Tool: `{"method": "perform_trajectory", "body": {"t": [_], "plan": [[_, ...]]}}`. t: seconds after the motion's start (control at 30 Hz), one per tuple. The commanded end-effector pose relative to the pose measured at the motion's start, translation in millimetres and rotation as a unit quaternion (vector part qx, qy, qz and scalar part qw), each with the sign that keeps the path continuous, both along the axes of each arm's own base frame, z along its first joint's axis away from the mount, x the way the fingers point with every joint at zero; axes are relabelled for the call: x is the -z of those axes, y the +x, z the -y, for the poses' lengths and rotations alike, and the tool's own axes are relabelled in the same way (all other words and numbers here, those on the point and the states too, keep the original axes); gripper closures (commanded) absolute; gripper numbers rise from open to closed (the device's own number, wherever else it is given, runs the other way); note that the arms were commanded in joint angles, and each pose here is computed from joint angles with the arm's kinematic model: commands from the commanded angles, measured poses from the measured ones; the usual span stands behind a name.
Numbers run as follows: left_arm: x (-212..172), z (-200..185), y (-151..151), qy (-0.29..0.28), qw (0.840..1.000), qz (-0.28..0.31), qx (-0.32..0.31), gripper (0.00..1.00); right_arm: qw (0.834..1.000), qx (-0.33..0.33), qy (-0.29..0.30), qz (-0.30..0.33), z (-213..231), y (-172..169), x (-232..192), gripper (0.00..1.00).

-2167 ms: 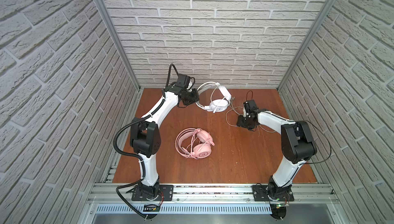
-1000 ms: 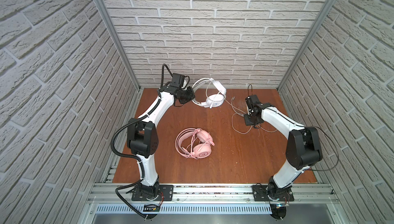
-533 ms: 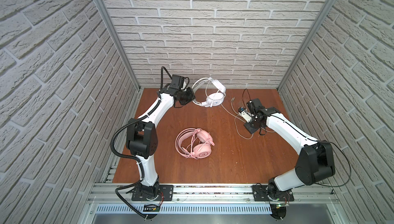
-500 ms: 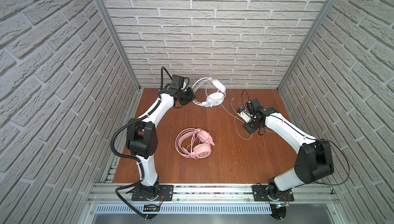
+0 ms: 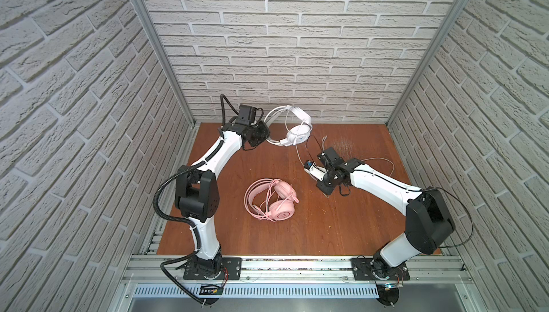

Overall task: Wrap the headphones
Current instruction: 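Carry the grey cable with the right gripper around the white headset's band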

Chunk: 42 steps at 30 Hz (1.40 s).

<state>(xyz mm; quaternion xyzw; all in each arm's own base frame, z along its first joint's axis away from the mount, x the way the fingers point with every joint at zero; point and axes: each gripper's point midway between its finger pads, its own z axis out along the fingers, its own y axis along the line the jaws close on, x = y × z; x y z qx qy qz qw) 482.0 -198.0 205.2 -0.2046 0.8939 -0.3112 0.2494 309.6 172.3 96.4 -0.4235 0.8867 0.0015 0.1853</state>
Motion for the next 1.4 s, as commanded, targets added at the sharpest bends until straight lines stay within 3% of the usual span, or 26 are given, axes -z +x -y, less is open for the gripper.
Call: {"method": "perform_trajectory", "body": {"t": [0.0,0.2,0.57,0.7,0.97,1.37], "plan": [[-34.1,-7.3,6.9,-0.007,0.999,0.041,-0.027,1.0,0.997,-0.047,0.04,0.048,-22.2,-2.3,-25.4,0.95],[-17.8,-9.1,7.8,0.017,0.999,0.021,-0.043,1.0,0.987,-0.118,0.065,0.084,-52.6,-15.4,-45.1,0.95],[-1.1,-8.5,1.5,0.15,0.988,0.004,-0.024,1.0,0.963,-0.234,0.097,0.086,-80.8,-31.3,-89.5,0.95],[7.9,-11.3,-0.5,0.168,0.986,-0.004,-0.023,1.0,0.955,-0.261,0.109,0.095,-85.2,-36.3,-111.4,0.95],[20.0,-9.0,-3.6,0.2,0.98,-0.009,0.0,1.0,0.948,-0.261,0.092,0.155,-78.9,-21.2,-145.1,0.95],[28.7,-1.4,-12.1,0.245,0.968,-0.007,0.047,1.0,0.943,-0.225,0.095,0.227,-58.6,33.7,-200.9,0.94]]}}
